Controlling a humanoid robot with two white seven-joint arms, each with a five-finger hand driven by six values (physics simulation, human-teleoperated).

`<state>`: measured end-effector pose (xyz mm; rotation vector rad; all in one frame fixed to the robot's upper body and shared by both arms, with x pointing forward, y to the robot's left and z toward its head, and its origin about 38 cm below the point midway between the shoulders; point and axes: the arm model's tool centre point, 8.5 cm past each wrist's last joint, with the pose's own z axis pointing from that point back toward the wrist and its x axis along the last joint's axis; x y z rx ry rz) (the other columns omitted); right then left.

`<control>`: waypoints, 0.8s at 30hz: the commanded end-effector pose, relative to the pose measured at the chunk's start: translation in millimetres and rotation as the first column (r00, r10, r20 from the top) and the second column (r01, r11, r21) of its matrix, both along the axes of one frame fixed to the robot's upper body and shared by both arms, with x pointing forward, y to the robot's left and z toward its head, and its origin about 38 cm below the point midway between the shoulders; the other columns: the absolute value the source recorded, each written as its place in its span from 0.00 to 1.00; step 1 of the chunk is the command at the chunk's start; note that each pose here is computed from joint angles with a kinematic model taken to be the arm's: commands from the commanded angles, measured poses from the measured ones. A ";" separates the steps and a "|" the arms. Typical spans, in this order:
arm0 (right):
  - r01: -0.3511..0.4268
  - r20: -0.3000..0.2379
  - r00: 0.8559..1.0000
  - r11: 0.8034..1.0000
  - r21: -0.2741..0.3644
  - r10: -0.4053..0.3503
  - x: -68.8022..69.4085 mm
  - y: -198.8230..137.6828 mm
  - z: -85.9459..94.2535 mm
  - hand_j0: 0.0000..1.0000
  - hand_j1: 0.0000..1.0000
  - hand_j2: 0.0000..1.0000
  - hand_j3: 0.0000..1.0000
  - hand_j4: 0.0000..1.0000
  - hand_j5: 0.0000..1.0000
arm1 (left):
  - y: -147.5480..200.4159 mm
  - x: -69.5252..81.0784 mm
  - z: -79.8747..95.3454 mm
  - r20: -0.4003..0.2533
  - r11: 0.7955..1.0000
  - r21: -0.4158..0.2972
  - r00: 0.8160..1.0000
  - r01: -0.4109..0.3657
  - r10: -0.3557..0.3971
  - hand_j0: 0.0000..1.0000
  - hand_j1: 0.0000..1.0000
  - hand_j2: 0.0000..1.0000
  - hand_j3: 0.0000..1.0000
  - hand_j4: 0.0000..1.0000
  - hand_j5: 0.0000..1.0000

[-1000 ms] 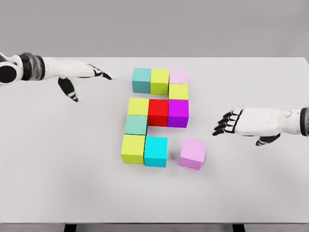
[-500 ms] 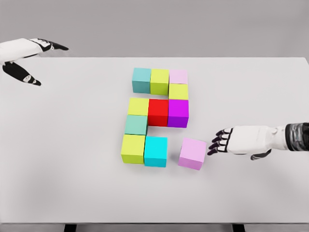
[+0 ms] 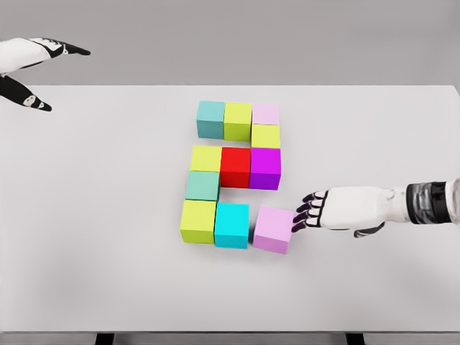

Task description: Assemble the squares on the desktop into the number 2

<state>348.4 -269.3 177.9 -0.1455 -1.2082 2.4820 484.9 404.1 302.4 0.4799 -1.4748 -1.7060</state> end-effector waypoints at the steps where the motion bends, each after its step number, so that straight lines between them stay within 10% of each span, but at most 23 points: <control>1: 0.000 -0.003 1.000 1.000 0.010 0.000 0.2 2.1 0.1 1.00 1.00 1.00 1.00 1.00 1.00 | -0.2 0.5 0.1 -0.001 1.000 -0.010 1.000 -0.002 0.002 1.00 1.00 1.00 1.00 1.00 1.00; 24: 0.024 0.010 1.000 0.999 -0.022 -0.023 2.8 -11.8 5.9 1.00 1.00 1.00 1.00 1.00 1.00 | 8.6 -1.4 4.9 0.005 1.000 -0.002 1.000 -0.020 0.020 1.00 1.00 1.00 1.00 1.00 1.00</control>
